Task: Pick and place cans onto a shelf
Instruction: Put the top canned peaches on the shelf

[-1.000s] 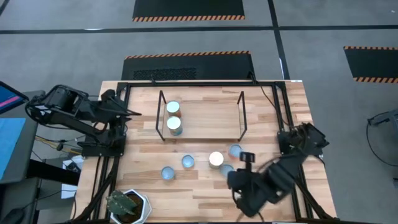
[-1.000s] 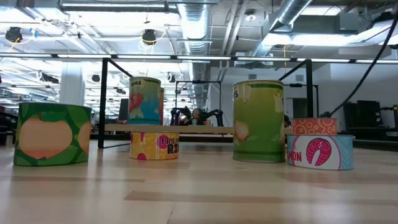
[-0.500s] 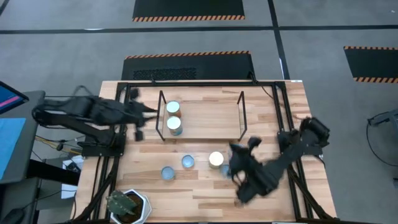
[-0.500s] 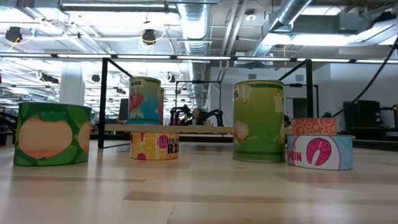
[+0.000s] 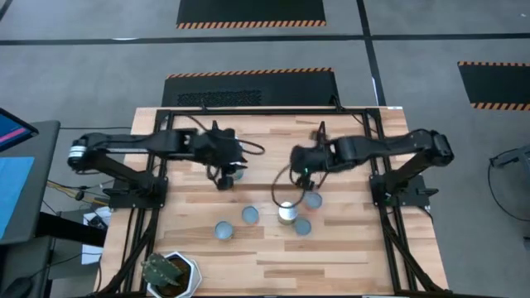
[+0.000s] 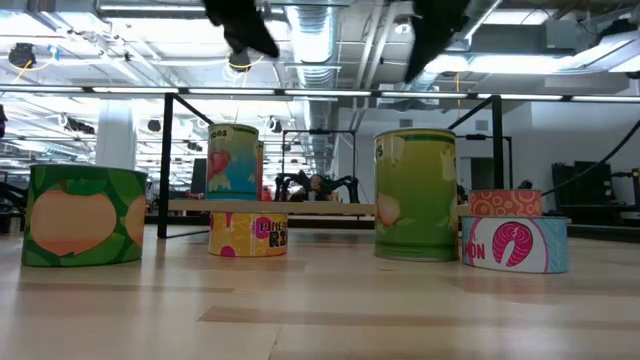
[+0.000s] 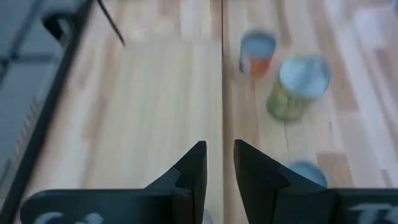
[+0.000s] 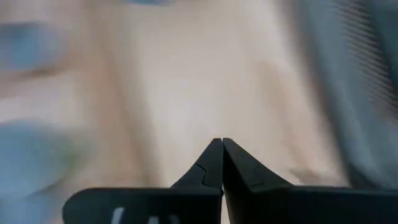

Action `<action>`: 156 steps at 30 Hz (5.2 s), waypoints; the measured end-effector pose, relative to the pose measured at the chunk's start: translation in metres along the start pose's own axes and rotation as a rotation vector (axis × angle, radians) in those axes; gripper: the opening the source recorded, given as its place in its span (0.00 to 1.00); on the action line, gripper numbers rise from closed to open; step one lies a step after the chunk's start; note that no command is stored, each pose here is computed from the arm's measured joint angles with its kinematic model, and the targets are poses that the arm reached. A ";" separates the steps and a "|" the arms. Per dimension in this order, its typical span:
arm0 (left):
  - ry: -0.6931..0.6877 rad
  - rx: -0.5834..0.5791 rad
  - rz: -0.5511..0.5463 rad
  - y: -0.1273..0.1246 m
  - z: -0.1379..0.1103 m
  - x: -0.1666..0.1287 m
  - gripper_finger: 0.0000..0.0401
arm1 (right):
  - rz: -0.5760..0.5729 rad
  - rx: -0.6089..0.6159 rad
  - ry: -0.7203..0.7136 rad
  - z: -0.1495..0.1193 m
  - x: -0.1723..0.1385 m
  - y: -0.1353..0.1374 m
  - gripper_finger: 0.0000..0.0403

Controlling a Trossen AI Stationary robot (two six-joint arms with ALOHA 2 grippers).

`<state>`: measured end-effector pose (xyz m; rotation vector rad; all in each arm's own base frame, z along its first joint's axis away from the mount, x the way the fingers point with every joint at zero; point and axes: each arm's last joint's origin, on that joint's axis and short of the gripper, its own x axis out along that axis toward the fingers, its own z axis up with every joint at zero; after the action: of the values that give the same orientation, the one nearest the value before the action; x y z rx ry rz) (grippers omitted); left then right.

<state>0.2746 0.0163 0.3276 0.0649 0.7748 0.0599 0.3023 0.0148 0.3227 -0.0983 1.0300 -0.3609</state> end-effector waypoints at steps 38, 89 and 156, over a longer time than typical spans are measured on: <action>0.423 -0.114 -0.292 -0.065 -0.037 0.016 0.18 | 0.377 -0.341 0.145 0.011 0.077 0.050 0.39; 0.575 -0.074 -0.197 -0.121 -0.071 0.054 0.18 | 0.392 -0.249 0.176 -0.004 0.088 0.063 0.31; 0.555 -0.044 -0.154 -0.119 -0.070 0.054 0.18 | 0.405 -0.233 0.157 -0.002 0.074 0.081 0.31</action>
<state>0.2676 -0.0958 0.2303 -0.0564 1.3303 -0.0544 0.3550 0.0656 0.2412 -0.0688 1.2147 0.1223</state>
